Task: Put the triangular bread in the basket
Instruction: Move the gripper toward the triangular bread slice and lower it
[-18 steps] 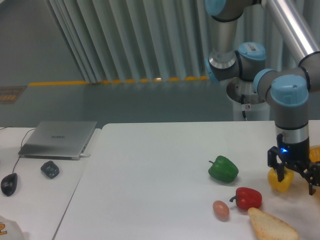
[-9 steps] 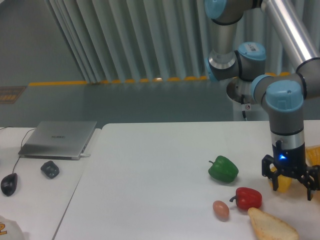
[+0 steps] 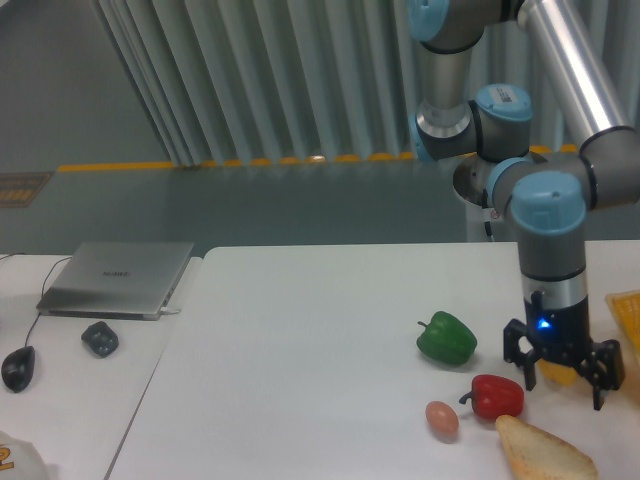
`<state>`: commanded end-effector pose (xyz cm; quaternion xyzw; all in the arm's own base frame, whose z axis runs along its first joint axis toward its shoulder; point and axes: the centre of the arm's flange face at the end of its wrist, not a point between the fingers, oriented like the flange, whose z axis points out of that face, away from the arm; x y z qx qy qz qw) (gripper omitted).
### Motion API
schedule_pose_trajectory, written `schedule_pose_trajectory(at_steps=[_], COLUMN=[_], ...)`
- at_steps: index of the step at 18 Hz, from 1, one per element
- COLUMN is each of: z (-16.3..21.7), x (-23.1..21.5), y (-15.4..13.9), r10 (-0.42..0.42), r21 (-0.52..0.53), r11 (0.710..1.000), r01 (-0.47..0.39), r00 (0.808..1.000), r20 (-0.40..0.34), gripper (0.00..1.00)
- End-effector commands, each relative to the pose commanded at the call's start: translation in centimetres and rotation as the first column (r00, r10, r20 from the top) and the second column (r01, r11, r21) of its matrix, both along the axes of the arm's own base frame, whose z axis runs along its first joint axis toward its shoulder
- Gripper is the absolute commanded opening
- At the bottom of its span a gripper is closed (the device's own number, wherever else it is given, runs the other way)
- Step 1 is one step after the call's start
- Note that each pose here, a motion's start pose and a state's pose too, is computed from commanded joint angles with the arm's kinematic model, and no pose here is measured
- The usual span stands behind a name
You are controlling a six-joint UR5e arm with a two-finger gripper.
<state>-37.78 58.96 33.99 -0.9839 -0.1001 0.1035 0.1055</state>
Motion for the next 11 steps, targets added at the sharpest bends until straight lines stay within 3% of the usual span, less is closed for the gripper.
schedule_pose_trajectory(at_steps=[3, 5, 8, 9, 11], z=[-0.9, -1.3, -2.0, -2.0, -2.1], x=[-0.3, -0.9, -1.0, -1.1, -1.7], y=[0.5, 1.3, 1.4, 1.4, 1.4], r10=[0.088, 0.208, 0.249, 0.287, 0.399], r21=[0.014, 0.041, 0.040, 0.046, 0.070], r11=[0.996, 0.977, 0.967, 0.956, 0.911], r01=[-0.088, -0.210, -0.252, -0.290, -0.407], r00=[0.996, 0.977, 0.967, 0.955, 0.911], r20=[0.023, 0.049, 0.062, 0.070, 0.104], gripper=[1.00, 1.00, 1.00, 1.00, 1.00])
